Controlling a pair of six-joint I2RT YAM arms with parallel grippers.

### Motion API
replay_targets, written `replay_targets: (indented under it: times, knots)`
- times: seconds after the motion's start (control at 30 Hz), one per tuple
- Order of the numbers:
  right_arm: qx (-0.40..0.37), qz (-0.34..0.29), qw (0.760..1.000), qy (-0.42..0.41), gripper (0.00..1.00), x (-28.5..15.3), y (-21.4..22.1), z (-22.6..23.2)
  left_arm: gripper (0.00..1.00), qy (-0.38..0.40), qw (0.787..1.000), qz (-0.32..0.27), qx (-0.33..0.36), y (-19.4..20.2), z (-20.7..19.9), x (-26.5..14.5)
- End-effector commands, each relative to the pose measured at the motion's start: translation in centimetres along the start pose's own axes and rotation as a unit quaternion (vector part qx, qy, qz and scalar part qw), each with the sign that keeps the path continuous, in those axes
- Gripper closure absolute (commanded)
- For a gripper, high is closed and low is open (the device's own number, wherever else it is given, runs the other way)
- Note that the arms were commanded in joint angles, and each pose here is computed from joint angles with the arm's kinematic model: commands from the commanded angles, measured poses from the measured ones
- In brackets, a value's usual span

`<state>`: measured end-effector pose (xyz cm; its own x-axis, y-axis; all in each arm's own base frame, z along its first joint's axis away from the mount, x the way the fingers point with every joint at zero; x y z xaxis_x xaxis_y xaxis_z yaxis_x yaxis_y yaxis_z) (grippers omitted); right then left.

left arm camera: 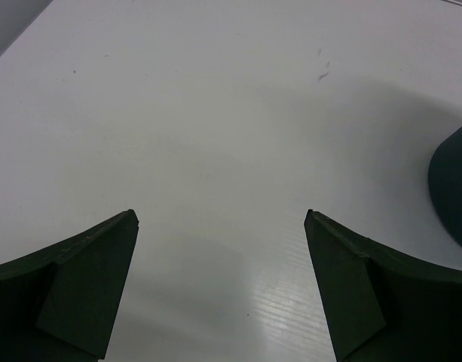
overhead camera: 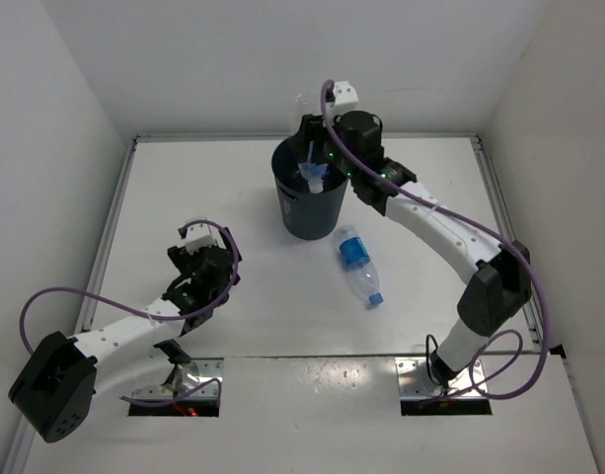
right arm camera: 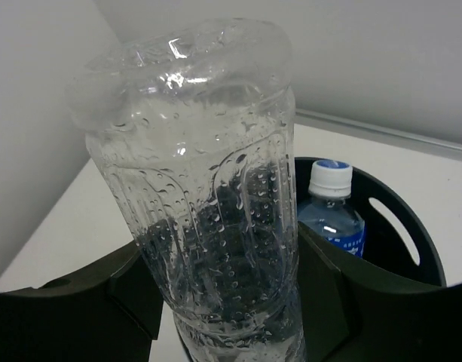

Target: Put the plastic bottles in the bin

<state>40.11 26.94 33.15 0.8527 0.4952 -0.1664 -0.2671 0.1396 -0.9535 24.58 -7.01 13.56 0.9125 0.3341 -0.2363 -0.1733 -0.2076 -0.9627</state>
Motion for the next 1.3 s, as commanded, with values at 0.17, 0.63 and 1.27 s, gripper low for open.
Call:
replay_targets:
  times: [0.17, 0.63, 1.27]
  knots:
    - [-0.050, -0.088, 0.993, 0.054, 0.58, 2.9, -2.6, -0.4, 0.01, 0.014, 1.000, -0.013, -0.016, -0.6, -0.5, -0.2]
    - [-0.067, -0.076, 0.985, 0.140, 0.00, 2.1, 1.9, -3.1, 0.01, 0.013, 1.000, -0.010, -0.012, -0.4, -0.5, -0.2]
    - [0.031, -0.147, 0.964, 0.219, 0.00, -8.8, -9.6, -11.1, 0.01, 0.013, 1.000, -0.010, -0.007, -0.4, -0.5, -0.2]
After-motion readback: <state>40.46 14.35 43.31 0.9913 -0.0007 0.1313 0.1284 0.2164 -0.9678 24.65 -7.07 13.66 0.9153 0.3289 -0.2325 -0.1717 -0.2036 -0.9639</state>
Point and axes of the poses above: each gripper's point midway between its finger pads, its own x axis out along the fingers, its own z axis along the line the jaws close on, y = z × x, the point moved 5 cm from there along -x, back along the fingers
